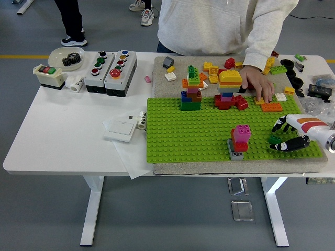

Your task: Pick up the brick,pile it on top of brick,press brick,pick up the brick,pile it on top of brick,press brick

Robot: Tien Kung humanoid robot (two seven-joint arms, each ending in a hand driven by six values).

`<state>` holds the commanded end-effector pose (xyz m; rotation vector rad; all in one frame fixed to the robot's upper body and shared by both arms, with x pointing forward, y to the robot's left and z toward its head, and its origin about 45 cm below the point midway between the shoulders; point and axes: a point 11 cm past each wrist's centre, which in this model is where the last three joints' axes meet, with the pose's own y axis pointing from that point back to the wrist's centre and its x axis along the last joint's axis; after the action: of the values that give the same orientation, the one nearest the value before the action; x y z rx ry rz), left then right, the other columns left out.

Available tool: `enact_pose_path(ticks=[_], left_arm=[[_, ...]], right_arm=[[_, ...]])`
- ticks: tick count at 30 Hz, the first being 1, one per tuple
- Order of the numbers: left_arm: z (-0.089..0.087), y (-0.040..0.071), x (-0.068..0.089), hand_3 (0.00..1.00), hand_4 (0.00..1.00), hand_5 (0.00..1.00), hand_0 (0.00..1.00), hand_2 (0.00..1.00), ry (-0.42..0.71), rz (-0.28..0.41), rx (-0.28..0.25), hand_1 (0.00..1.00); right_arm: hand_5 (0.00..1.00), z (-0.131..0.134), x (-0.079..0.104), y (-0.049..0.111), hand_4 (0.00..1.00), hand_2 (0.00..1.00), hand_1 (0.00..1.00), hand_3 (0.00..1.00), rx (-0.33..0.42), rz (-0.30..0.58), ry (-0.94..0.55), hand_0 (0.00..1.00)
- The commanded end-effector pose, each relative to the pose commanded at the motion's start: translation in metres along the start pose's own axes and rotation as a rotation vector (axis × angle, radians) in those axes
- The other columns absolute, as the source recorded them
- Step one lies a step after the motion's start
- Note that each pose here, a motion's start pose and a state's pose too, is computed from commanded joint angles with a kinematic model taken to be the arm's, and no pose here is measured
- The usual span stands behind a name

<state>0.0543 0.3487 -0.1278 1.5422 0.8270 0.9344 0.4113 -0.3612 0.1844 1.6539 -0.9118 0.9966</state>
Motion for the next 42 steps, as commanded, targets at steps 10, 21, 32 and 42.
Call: enact_pose_path(ticks=[10,21,32,42], left_arm=[[-0.002,0.000,-0.001,0.532,0.523,0.510,0.789,0.605,-0.005,-0.002,0.004,0.713],[-0.003,0.000,-0.001,0.533,0.522,0.508,0.788,0.605,-0.010,-0.004,0.007,0.715],[-0.002,0.000,-0.001,0.532,0.524,0.510,0.789,0.605,-0.009,-0.004,0.003,0.714],[0.000,0.000,0.000,0.533,0.524,0.510,0.789,0.605,-0.007,-0.004,-0.001,0.717]], right_arm=[[0.376,0.000,-0.005,0.000,0.753,0.504,0.436,0.488,0.021,0.021,0.024,0.406],[0.389,0.000,-0.012,0.000,0.693,0.477,0.410,0.470,0.033,0.018,0.051,0.333],[0.380,-0.002,-0.013,-0.001,0.672,0.474,0.408,0.470,0.047,0.023,0.070,0.314],[0.397,0.000,-0.014,-0.002,0.625,0.456,0.390,0.464,0.046,0.023,0.080,0.320]])
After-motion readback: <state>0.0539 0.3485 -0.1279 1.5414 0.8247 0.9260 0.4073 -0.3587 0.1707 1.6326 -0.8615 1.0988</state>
